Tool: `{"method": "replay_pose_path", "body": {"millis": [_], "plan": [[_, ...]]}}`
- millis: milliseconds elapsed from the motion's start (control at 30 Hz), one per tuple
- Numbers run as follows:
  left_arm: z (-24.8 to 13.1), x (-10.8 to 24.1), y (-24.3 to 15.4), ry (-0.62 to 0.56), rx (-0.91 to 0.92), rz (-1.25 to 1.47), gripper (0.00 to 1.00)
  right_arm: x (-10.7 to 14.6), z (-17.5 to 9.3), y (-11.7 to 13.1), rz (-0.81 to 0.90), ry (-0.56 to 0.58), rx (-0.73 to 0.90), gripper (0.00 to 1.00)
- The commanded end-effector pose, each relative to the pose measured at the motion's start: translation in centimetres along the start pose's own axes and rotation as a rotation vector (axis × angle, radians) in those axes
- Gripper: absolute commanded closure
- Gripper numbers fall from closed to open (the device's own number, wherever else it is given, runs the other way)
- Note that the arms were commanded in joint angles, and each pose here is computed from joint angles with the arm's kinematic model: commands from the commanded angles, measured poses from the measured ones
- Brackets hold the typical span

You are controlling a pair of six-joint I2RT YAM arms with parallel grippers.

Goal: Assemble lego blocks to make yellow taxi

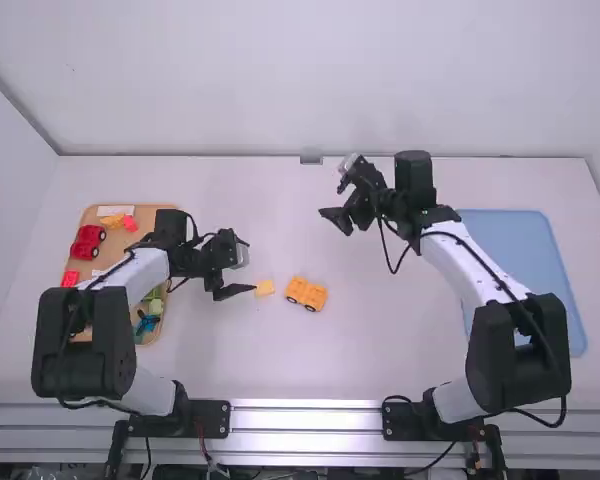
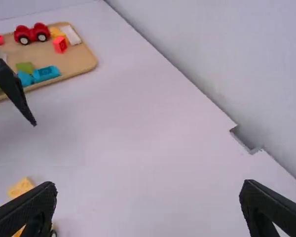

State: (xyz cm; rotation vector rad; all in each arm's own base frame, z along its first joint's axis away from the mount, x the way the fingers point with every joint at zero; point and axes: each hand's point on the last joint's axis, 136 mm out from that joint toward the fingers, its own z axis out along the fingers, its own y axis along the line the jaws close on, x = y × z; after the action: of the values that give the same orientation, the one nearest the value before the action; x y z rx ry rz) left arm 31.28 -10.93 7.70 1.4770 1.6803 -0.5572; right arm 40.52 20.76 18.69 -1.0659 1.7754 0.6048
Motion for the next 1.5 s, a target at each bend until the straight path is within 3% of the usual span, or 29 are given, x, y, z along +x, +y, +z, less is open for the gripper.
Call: {"method": "replay_pose_path", "body": {"millis": [0,200,400,533,800,1267,1467], "plan": [[0.8,-0.8,-1.1,-0.102,0.047,0.086,0.01,1.8,0.1,1.1,0.064,-0.018,-0.032,0.01],[2.5,0.4,-0.9,-0.162,0.068,0.03,0.01,4.3,0.5,4.3,0.012,-0.11,-0.114,0.01],[3.2,0.2,-1.0,-0.263,0.092,0.006,0.01,7.4,0.8,5.8,0.057,-0.103,-0.11,0.01],[3.4,0.8,-1.2,-0.227,0.106,-0.096,0.01,9.7,1.7,8.5,-0.012,-0.077,-0.163,0.01],[4.3,2.6,-2.1,-0.194,0.111,-0.145,0.01,11.0,1.8,8.7,-0.008,-0.081,-0.064,0.01],[5.2,3.7,-2.2,-0.234,0.018,-0.192,0.01,15.4,1.0,14.7,-0.04,-0.014,-0.208,0.01],[5.2,3.7,-2.3,-0.235,0.025,-0.202,0.01,16.1,0.9,15.6,-0.067,-0.006,-0.182,0.01]]}}
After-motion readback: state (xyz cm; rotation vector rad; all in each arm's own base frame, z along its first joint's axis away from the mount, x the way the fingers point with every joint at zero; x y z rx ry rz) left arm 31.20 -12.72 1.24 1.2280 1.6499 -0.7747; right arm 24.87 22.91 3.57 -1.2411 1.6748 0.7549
